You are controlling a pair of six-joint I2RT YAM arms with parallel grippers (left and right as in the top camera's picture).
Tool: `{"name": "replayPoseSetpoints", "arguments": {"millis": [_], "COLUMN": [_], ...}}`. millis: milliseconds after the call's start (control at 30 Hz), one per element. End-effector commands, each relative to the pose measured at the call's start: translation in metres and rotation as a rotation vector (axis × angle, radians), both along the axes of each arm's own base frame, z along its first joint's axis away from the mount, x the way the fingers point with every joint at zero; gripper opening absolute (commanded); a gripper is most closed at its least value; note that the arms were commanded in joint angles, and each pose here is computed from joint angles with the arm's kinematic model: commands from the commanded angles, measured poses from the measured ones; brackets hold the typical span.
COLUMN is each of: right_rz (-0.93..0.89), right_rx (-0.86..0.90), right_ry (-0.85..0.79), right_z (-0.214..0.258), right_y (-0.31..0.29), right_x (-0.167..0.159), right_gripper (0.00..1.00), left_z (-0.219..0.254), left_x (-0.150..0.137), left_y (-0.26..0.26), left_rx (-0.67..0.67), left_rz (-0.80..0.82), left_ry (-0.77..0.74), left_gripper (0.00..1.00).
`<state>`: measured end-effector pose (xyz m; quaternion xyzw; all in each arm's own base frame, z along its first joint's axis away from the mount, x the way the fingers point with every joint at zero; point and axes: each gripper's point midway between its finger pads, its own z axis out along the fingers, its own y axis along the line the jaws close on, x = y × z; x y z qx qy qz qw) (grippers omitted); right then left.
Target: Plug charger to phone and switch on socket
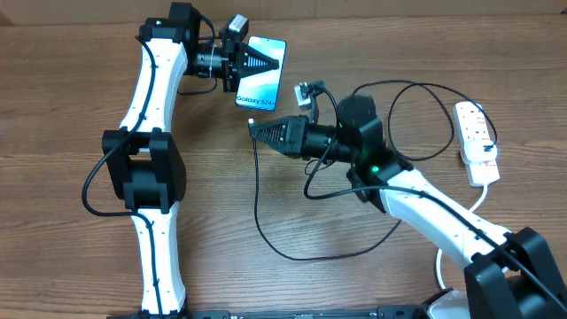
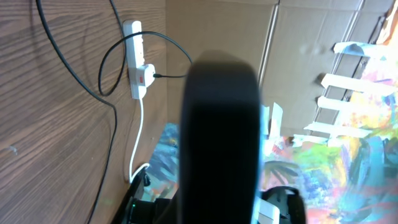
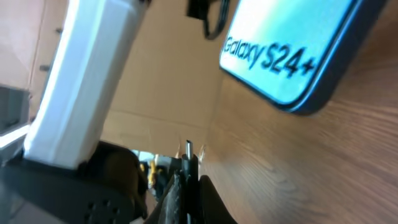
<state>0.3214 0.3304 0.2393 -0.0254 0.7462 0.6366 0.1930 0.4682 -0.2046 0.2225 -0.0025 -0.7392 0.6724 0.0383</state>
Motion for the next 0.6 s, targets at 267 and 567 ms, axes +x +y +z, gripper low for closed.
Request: {"name": "replayPoseSetpoints", "arguments": {"millis": [267, 567], "right_rz": [-0.067, -0.139], "right_rx": [0.029, 0.025], "right_ry": [0.051, 0.008], "right_z": [-0.018, -0.015], "right_y": [-0.011, -0.015], "right_x": [0.001, 0.014], "right_gripper": [0.04, 0.04], "left_z": [0.038, 0.038], "left_x": [-0.006, -0.006], "left_y": [0.001, 0.001], "left_rx": [-0.074, -0.074], "left_rz": [-0.008, -0.008], "left_ry": [-0.092, -0.093], "left_gripper": [0.04, 0.04]}}
